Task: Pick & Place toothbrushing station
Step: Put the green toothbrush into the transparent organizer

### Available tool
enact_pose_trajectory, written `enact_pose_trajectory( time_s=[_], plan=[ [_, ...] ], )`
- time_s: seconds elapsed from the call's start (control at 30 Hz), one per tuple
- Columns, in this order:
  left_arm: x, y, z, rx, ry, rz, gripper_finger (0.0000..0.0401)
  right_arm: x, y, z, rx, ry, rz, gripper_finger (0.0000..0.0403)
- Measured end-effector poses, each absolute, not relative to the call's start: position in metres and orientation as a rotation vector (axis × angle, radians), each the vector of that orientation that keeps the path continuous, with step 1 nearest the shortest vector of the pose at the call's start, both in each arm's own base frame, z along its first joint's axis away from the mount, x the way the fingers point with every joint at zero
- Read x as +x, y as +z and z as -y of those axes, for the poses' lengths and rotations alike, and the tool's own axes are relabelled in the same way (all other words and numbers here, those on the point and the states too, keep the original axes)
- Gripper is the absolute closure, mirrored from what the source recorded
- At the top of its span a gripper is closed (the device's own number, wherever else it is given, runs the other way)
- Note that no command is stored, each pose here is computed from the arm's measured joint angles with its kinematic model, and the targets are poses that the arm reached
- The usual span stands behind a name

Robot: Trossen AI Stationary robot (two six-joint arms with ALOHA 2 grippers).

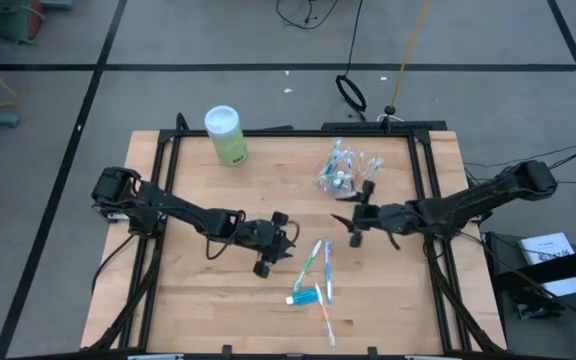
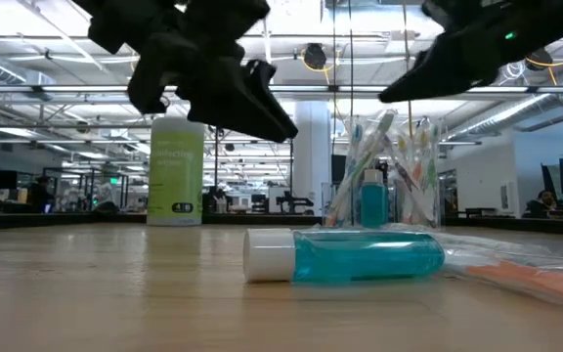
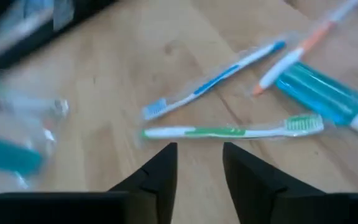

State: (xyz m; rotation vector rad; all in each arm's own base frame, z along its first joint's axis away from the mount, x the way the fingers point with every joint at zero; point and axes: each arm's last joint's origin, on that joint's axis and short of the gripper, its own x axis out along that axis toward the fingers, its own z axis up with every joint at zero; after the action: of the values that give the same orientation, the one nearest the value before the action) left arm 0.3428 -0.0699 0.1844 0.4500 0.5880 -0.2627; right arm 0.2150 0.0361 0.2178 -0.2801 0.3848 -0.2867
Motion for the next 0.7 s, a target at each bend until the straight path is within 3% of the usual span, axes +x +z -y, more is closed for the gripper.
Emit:
enact_pose_trajectory(
  time_s=[0.2, 0.43, 0.7],
  plan=[
    [0.344, 0.183, 0.083, 0.669, -0.399, -0.508, 0.0229, 0.195, 0.230, -0.043, 0.017, -0.153, -0.364, 0.0202],
    [0.362, 0.169, 0.100, 1.093, -0.583, -0.482, 0.0219, 0.193, 0.231, -0.045, 0.040, -0.135, -0.361, 0.0202],
    [0.412, 0.169, 0.115, 1.163, -0.620, -0.725, 0.0219, 0.194, 0.229, -0.045, 0.088, -0.145, -0.370, 0.0202]
  ],
)
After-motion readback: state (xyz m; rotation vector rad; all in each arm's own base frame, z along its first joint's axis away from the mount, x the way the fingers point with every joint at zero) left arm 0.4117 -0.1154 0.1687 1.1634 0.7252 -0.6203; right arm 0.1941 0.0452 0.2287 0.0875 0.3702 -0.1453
